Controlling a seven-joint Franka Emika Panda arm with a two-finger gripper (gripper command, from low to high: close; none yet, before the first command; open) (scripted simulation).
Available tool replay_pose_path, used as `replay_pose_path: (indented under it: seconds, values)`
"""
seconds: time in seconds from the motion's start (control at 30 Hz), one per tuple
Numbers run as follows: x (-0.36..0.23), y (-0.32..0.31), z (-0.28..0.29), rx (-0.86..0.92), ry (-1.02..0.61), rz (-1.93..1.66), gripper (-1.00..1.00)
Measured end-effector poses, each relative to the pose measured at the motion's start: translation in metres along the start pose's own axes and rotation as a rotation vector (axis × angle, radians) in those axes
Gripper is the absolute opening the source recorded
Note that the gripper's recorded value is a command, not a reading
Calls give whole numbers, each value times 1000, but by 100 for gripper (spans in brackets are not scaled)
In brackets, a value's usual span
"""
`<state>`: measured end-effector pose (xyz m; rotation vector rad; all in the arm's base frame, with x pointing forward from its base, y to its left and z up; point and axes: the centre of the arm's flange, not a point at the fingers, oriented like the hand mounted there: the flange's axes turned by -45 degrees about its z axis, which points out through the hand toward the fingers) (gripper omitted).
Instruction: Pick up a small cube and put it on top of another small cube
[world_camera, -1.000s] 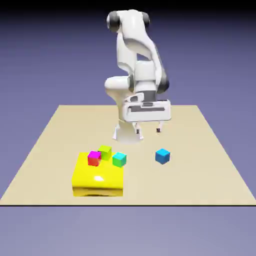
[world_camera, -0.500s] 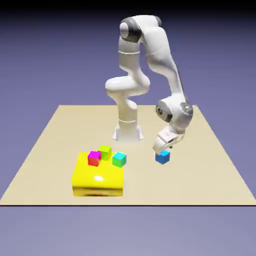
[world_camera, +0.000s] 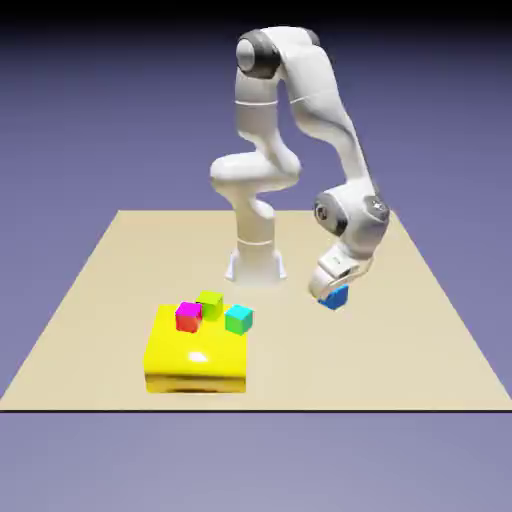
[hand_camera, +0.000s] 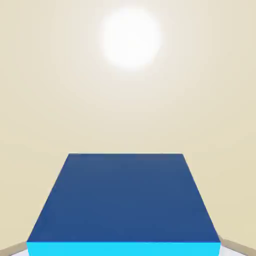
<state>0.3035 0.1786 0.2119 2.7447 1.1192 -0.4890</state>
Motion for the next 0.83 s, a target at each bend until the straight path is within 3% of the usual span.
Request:
replay_pose_path:
  seconds: [0.23,0.53,0.73,0.77,0.83]
  values:
    - [-47,103,-44,-66,11,-141,-100]
    - [-159,215,-75,-97,-15,-273,-100]
    - [-153,220,-7,-97,-15,-273,-100]
    - [-153,220,-6,-97,-15,-273,100]
    - [-153,220,-6,-99,-16,-273,100]
